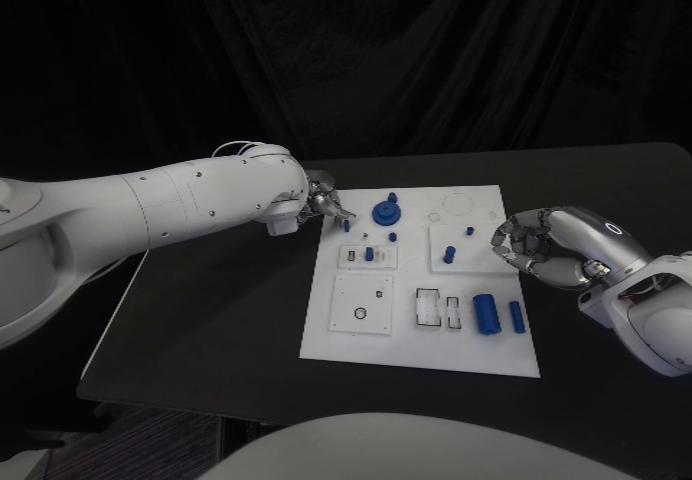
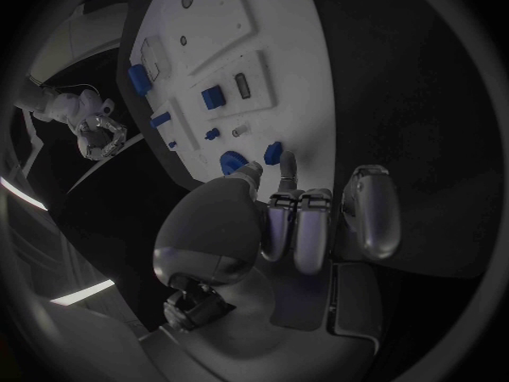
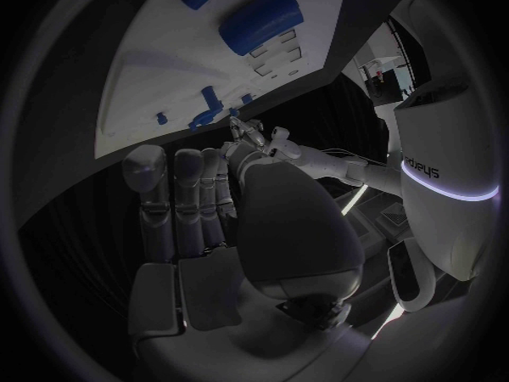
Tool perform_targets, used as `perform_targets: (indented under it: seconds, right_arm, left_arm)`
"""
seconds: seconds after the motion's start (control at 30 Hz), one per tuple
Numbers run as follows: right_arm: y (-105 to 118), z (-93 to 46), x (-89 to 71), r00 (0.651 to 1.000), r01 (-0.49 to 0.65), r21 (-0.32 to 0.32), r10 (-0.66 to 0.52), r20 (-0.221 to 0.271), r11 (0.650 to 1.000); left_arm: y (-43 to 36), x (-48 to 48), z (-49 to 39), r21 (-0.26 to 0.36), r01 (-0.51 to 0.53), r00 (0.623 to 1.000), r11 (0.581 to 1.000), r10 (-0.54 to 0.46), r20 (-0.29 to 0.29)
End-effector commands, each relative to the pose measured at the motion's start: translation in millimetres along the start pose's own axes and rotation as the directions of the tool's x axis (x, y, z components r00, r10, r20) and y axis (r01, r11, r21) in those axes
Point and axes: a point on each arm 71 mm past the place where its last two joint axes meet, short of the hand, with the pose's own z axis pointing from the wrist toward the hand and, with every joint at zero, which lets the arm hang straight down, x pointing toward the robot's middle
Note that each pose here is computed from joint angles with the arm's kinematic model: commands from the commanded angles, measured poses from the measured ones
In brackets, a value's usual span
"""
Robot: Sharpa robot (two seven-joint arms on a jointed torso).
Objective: Assemble the parts on the task board
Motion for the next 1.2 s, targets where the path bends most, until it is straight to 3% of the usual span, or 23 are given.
perform_targets:
  seconds: [0.03, 1.2]
  right_arm:
    - [-0.9, 0.4, 0.4, 1.0, 0.001, 0.016, -0.001, -0.009, 1.0]
    - [-4.5, 0.7, 1.7, 1.0, 0.004, 0.038, -0.003, -0.028, 0.999]
  left_arm:
    - [-1.3, 1.4, 0.3, 0.003, -0.004, 1.0, 1.0, 0.004, -0.014]
    - [-4.3, 3.9, 0.5, 0.019, -0.01, 0.999, 1.0, 0.011, -0.032]
